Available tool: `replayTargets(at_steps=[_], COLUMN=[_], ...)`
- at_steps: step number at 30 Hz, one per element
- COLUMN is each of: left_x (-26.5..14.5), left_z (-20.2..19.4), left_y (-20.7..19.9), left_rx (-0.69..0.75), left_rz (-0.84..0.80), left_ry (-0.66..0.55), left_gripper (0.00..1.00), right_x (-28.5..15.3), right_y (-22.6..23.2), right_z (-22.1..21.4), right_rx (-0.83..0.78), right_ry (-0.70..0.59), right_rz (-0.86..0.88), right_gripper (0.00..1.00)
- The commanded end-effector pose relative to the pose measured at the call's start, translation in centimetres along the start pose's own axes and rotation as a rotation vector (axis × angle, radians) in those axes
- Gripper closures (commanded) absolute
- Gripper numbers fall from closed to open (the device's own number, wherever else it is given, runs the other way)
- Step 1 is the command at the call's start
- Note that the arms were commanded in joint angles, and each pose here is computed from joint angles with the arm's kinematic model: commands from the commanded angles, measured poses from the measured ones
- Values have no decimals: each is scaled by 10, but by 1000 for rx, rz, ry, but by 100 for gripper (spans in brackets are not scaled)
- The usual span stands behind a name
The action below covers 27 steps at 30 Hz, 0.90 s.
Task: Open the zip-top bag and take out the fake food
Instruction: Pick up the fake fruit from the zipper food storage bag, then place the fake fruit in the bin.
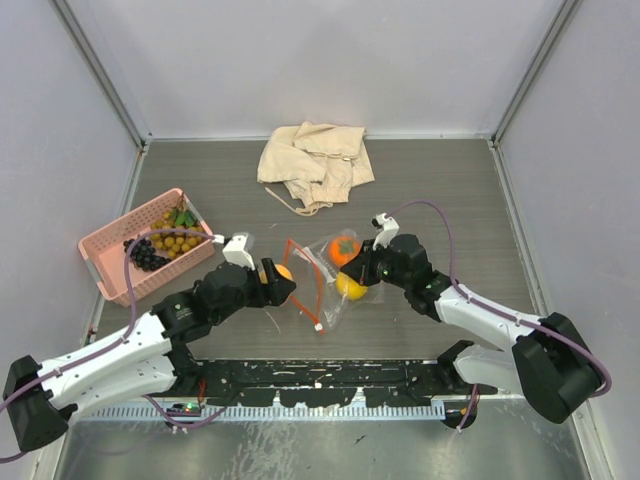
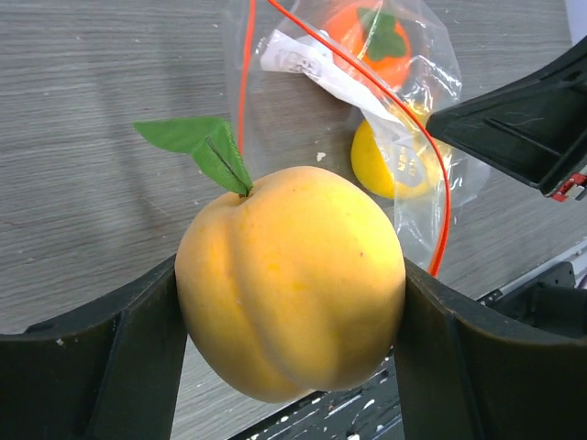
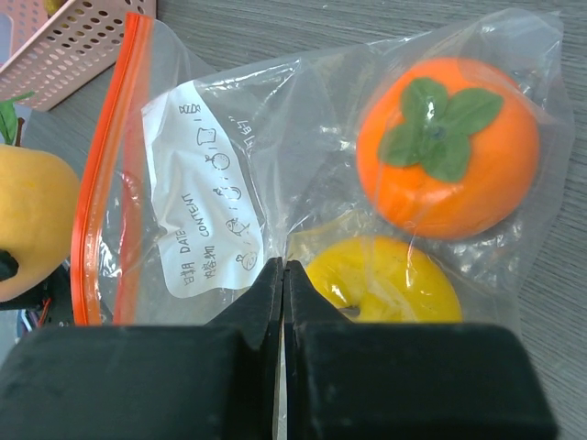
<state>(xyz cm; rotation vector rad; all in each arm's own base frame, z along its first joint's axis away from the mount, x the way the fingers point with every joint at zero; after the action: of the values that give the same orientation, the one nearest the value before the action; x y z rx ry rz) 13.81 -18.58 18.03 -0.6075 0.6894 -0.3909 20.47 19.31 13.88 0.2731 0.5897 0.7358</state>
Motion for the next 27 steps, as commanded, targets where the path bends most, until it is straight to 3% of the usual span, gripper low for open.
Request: replayTargets(at_steps=[1, 27], left_x=[-12, -29], left_z=[27, 101], left_y=[-8, 40], left_rx=[46, 74], left_rz=[14, 244], left_ry=[-99, -171], left_gripper=[80, 81], right_x=[-4, -5], right_y=[5, 3], right_z=[12, 9], right_rx=[-35, -43], right_ry=[-68, -70], right_rz=[14, 12], right_gripper=[99, 98])
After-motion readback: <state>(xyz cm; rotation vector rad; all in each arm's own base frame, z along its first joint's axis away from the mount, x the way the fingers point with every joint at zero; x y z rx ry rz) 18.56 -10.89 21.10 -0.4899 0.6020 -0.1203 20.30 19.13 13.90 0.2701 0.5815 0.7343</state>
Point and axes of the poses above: each gripper's point midway between its finger pads, its own x axis out along the fingers, its own y axis along the line the jaws close on, z = x × y, the point moved 7 cm from there along -x, back along the fingers, and after that the axes turned 9 degrees about -x, right-handed, at the moved point
